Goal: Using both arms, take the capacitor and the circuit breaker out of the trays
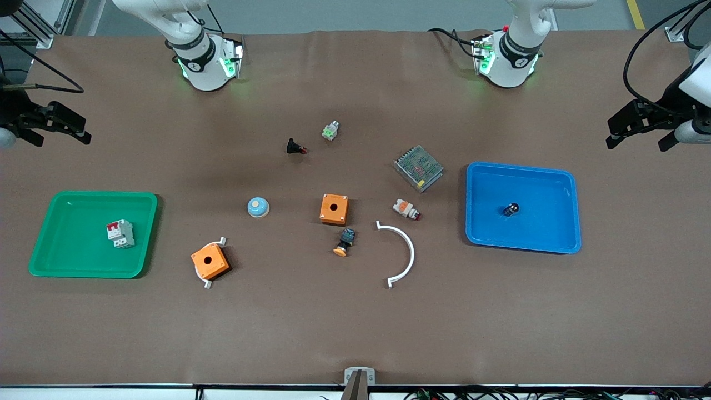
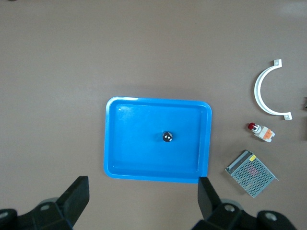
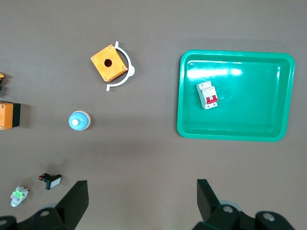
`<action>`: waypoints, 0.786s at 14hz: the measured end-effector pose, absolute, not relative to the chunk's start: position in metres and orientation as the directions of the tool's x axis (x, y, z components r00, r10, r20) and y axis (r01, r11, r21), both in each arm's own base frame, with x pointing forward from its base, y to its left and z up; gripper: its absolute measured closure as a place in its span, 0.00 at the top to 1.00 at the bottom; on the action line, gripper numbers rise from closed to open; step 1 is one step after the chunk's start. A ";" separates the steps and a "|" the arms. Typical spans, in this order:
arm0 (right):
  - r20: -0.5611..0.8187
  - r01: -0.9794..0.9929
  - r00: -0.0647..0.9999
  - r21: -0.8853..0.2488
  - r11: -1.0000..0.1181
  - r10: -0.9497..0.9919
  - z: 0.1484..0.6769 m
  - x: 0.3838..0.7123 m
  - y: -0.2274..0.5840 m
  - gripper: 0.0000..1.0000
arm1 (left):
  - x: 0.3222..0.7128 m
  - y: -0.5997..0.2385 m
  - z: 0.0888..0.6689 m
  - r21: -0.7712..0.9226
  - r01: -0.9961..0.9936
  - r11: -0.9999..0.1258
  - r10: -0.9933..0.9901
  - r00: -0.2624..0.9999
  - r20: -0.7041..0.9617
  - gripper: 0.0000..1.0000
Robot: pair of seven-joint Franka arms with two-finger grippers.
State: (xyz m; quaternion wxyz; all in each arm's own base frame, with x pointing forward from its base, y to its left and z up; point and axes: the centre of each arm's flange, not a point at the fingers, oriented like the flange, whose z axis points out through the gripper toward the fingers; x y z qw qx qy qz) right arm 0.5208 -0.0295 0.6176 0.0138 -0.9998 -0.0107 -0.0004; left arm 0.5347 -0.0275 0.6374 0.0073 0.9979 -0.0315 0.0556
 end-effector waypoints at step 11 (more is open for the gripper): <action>-0.070 0.021 0.997 0.001 -1.000 0.020 0.536 0.563 -0.042 1.00 | 0.567 -0.068 0.521 0.014 -0.142 -0.990 -0.142 0.983 -0.113 1.00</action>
